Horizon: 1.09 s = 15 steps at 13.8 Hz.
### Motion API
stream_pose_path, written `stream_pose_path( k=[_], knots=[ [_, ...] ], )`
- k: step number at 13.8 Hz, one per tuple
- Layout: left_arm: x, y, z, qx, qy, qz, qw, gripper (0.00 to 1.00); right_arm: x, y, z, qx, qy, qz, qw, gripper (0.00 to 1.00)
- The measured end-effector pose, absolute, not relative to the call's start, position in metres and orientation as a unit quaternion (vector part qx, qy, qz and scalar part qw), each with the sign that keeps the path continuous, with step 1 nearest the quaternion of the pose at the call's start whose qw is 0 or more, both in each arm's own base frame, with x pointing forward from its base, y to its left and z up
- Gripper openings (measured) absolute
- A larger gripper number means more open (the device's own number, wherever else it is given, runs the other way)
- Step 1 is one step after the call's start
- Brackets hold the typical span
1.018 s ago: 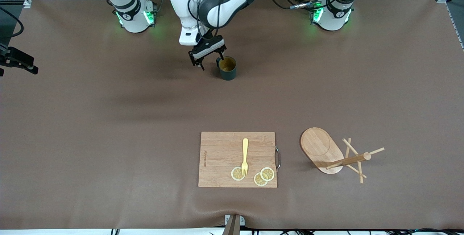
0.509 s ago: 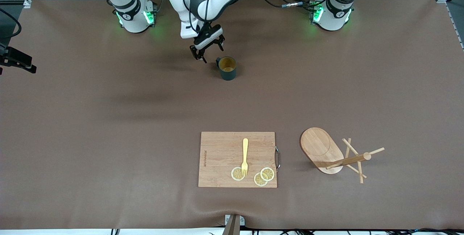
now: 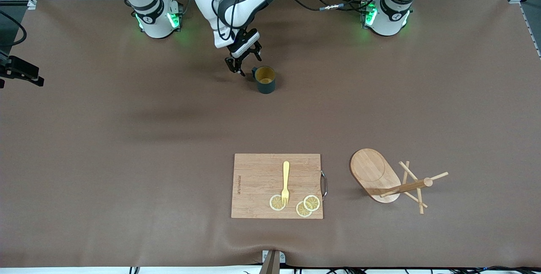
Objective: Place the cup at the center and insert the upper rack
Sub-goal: 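Withdraw the right gripper while the left gripper moves above the mug, then lower the left gripper and grasp the mug by its handle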
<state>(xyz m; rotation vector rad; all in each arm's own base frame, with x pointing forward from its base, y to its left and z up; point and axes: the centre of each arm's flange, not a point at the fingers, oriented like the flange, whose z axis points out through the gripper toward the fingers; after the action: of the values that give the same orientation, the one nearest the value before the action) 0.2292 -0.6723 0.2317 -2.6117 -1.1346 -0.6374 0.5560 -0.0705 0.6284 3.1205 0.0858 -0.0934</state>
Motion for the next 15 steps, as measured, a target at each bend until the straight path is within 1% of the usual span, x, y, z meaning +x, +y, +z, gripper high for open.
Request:
stream_pose_path(
  k=[3, 5, 6, 7, 8, 9, 10, 11, 12, 13, 14, 15],
  knots=[
    [0.231, -0.673, 0.223, -0.884, -0.397, -0.219, 0.113, 1.0, 0.556, -0.07, 0.628, 0.999, 0.028, -0.03, 0.009, 1.0],
    [0.231, -0.672, 0.216, -0.879, -0.407, -0.22, 0.114, 0.96, 0.556, -0.07, 0.628, 0.999, 0.028, -0.03, 0.009, 1.0],
    [0.23, -0.672, 0.213, -0.876, -0.413, -0.22, 0.115, 0.96, 0.556, -0.07, 0.628, 0.999, 0.028, -0.03, 0.009, 1.0],
    [0.23, -0.672, 0.211, -0.874, -0.417, -0.22, 0.115, 0.9, 0.556, -0.07, 0.628, 0.999, 0.028, -0.03, 0.009, 1.0],
    [0.229, -0.672, 0.209, -0.874, -0.419, -0.219, 0.116, 0.86, 0.556, -0.07, 0.628, 0.999, 0.028, -0.03, 0.009, 1.0],
    [0.229, -0.672, 0.207, -0.873, -0.42, -0.217, 0.118, 0.86, 0.557, -0.07, 0.627, 0.999, 0.028, -0.03, 0.009, 1.0],
    [0.229, -0.672, 0.206, -0.873, -0.421, -0.216, 0.119, 0.79, 0.557, -0.07, 0.626, 0.999, 0.028, -0.031, 0.009, 1.0],
    [0.228, -0.672, 0.205, -0.872, -0.424, -0.213, 0.12, 0.79, 0.558, -0.07, 0.626, 0.999, 0.028, -0.03, 0.008, 1.0],
    [0.228, -0.671, 0.205, -0.871, -0.428, -0.21, 0.121, 0.76, 0.558, -0.069, 0.625, 0.999, 0.028, -0.03, 0.005, 1.0],
    [0.227, -0.671, 0.204, -0.87, -0.431, -0.206, 0.122, 0.66, 0.559, -0.067, 0.624, 0.999, 0.029, -0.029, -0.004, 1.0],
    [0.227, -0.671, 0.204, -0.869, -0.434, -0.203, 0.123, 0.65, 0.56, -0.064, 0.624, 0.999, 0.03, -0.028, -0.013, 1.0],
    [0.227, -0.671, 0.204, -0.868, -0.437, -0.201, 0.124, 0.6, 0.56, -0.063, 0.624, 0.999, 0.03, -0.028, -0.018, 1.0]
  ],
)
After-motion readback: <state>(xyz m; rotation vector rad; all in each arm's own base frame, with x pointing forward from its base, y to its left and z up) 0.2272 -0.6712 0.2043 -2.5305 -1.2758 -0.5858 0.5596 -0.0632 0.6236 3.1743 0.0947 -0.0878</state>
